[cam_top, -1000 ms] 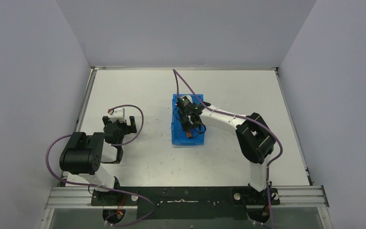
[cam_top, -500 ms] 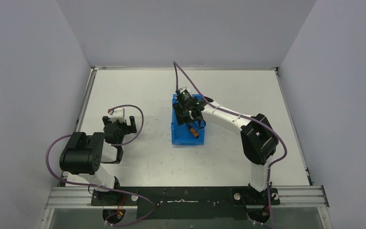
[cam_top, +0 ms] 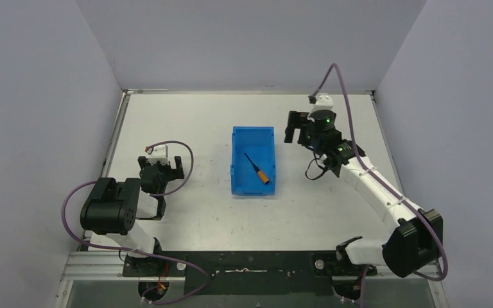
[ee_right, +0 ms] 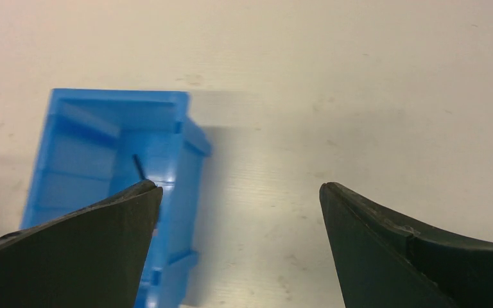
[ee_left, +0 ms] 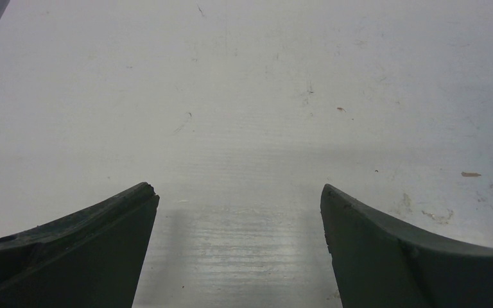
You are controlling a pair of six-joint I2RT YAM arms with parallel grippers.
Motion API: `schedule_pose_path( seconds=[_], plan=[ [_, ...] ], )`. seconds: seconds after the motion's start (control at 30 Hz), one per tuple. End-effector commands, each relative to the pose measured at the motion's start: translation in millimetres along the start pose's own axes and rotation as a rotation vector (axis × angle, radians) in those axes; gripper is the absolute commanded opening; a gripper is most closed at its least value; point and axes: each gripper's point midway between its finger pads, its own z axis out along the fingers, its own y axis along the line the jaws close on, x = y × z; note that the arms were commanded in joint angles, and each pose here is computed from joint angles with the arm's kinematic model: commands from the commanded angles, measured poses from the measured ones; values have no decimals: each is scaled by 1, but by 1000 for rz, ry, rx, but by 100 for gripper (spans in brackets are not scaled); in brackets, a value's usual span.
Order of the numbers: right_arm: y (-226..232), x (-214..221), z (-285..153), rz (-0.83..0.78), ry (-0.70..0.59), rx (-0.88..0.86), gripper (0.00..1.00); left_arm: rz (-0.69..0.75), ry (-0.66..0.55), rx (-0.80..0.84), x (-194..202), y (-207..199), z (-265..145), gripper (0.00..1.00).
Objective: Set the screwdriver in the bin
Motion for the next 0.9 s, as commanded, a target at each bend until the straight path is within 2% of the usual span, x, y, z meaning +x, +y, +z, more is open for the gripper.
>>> schedule_pose_path(
  seconds=[0.0,0.17,0.43,0.57,0.87],
  plan=[
    [-65,-10,-9,32,-178,116,100,-3,-96,10,-28,-1,7,97],
    [-128,19,-22,35,-334,221,100,-2,-97,10,-28,-1,7,97],
    [-157,75,-41,-45,-555,281,100,-3,-97,9,-29,-1,7,97],
    [-164,92,-46,-67,-563,305,100,-3,-96,9,-28,-1,7,97],
    [-160,95,-50,-86,-579,281,100,-5,-95,9,-28,-1,7,97]
  ],
)
